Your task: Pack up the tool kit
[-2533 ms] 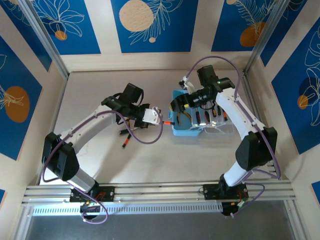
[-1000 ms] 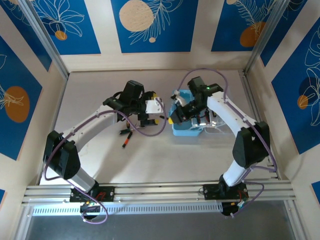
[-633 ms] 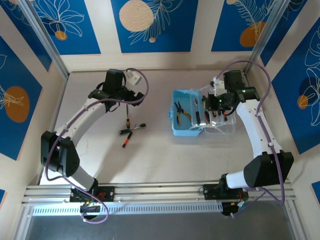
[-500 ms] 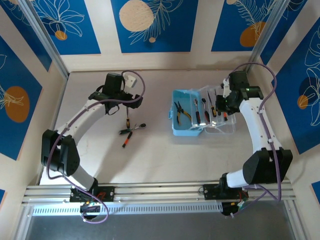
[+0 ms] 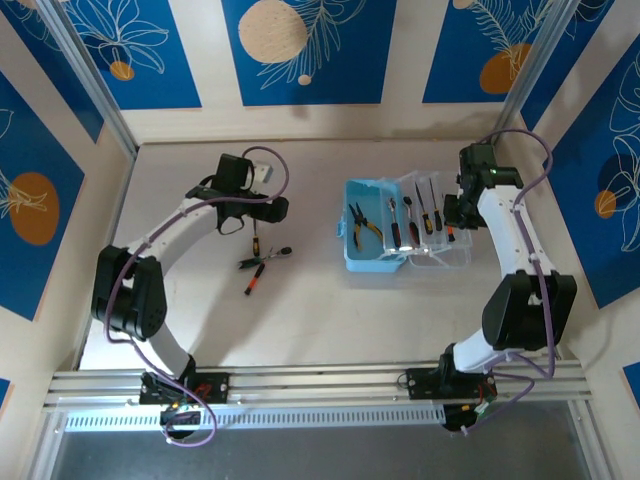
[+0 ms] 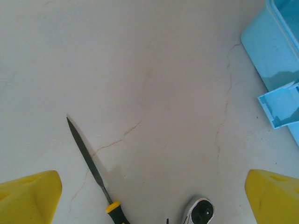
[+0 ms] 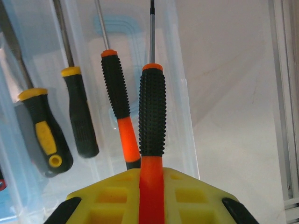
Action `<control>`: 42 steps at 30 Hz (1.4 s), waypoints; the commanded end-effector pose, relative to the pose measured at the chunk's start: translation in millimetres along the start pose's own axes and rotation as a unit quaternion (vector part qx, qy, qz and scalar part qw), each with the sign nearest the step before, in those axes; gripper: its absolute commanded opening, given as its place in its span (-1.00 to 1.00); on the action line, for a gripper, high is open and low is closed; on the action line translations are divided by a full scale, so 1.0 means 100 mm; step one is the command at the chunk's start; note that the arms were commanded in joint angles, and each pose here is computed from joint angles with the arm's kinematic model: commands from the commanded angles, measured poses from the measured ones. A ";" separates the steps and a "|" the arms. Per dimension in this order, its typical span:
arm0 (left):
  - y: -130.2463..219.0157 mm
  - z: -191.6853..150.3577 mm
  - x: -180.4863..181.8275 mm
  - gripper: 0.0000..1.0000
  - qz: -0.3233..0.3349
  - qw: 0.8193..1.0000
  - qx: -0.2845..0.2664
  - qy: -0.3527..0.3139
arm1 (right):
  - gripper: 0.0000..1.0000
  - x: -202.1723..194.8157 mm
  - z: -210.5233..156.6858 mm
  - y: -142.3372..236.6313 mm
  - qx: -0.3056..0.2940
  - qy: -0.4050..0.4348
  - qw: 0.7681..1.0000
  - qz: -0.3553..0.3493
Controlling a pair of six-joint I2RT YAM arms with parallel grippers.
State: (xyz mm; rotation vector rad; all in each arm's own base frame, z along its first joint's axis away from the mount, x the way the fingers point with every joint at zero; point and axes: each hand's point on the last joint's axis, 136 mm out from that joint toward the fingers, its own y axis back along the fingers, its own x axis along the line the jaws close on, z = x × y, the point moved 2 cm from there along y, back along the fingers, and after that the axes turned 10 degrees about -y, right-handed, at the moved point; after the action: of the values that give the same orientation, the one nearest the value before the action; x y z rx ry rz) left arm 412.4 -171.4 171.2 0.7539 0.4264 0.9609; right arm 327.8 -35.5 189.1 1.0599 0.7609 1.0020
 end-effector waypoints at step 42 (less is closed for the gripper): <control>-0.23 -0.93 0.21 0.97 0.027 0.984 0.171 0.050 | 0.98 1.17 -0.19 0.37 -0.010 0.113 0.979 0.168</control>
State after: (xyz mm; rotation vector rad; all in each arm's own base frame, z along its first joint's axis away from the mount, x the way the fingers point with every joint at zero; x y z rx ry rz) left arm 387.4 -134.1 106.4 0.9954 0.6167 0.9902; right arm 337.7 75.4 209.0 1.0765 0.7806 1.4074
